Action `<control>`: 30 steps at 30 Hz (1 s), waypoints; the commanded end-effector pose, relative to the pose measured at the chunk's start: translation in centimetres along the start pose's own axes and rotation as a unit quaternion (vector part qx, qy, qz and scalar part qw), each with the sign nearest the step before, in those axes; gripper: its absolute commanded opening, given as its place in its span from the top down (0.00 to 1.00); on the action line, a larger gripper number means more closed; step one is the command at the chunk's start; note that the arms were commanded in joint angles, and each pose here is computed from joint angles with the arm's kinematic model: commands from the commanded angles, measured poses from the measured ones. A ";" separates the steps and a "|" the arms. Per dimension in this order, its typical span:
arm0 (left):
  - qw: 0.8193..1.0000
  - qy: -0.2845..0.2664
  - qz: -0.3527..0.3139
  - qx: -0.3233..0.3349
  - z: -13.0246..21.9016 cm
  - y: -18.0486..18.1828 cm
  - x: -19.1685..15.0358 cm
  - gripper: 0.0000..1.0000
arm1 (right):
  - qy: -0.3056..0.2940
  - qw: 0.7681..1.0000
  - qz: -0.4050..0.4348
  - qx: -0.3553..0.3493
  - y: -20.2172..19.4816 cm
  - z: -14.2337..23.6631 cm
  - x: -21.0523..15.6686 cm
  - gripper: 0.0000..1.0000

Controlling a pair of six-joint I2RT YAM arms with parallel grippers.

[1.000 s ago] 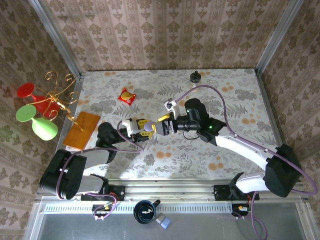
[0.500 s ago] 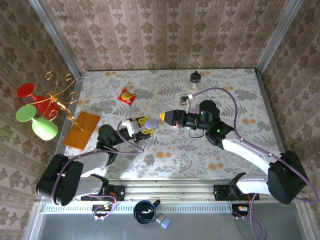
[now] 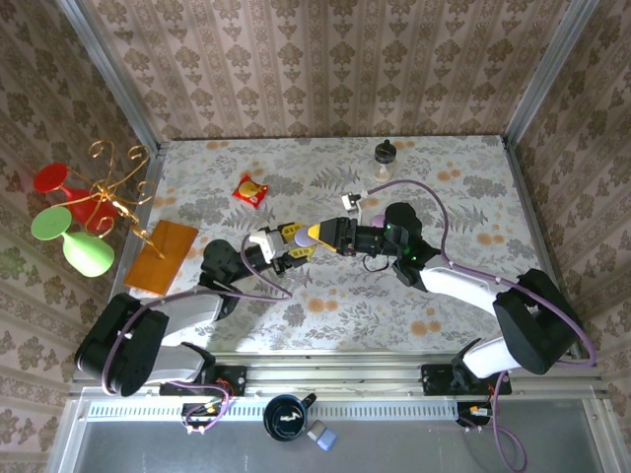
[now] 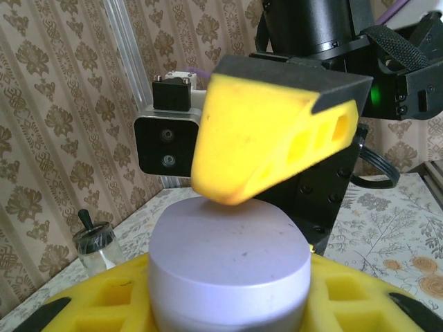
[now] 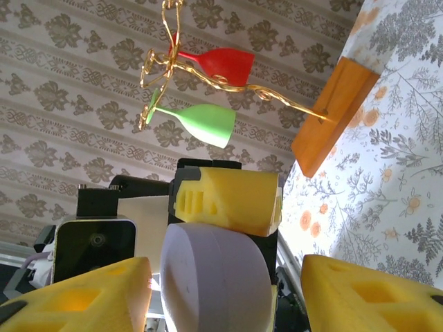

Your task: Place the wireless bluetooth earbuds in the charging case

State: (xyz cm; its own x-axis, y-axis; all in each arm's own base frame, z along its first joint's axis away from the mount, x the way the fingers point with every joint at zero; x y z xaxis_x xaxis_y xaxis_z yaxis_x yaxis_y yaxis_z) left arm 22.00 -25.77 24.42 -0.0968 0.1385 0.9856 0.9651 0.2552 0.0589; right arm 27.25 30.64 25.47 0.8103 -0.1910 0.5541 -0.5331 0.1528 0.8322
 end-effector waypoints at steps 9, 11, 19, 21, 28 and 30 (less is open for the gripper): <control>1.000 -0.012 -0.026 0.013 -0.6 0.5 0.6 0.68 | -0.013 1.000 0.018 0.011 0.7 0.7 0.3 0.82; 0.999 -0.011 -0.031 0.016 -0.4 0.5 0.5 0.57 | -0.017 1.000 0.020 0.001 0.4 0.9 0.5 0.83; 0.999 0.047 -0.022 0.012 1.4 -0.1 -2.1 0.11 | -0.061 0.993 0.024 -0.098 -2.8 3.9 1.4 0.83; 0.997 0.071 -0.016 -0.001 1.9 -0.7 -2.8 0.05 | -0.071 0.988 0.020 -0.135 -4.3 4.9 1.4 0.83; 0.984 0.172 0.016 -0.050 3.2 -2.9 -5.2 0.00 | -0.080 0.968 0.003 -0.237 -8.6 7.8 -0.2 0.83; 0.979 0.191 0.025 -0.069 3.4 -3.4 -5.8 0.00 | -0.073 0.964 -0.005 -0.256 -10.0 8.2 -1.1 0.83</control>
State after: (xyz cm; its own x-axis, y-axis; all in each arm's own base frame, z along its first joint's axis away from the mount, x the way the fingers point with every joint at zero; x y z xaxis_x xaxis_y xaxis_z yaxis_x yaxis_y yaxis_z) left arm 19.85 -24.28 19.85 -0.0261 -0.1264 0.9916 0.9765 0.2093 0.0523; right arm 29.64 22.73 19.07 0.7590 -0.3305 0.5610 -0.3531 0.5149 0.7811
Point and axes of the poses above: each hand's point on the last joint's axis, 136 mm out from that joint toward the fingers, its own z axis back along the fingers, its own y axis along the line the jaws close on, x = y × z, the point moved 2 cm from there along z, back along the fingers, and after that the axes turned 11 degrees about z, right-handed, at the moved point
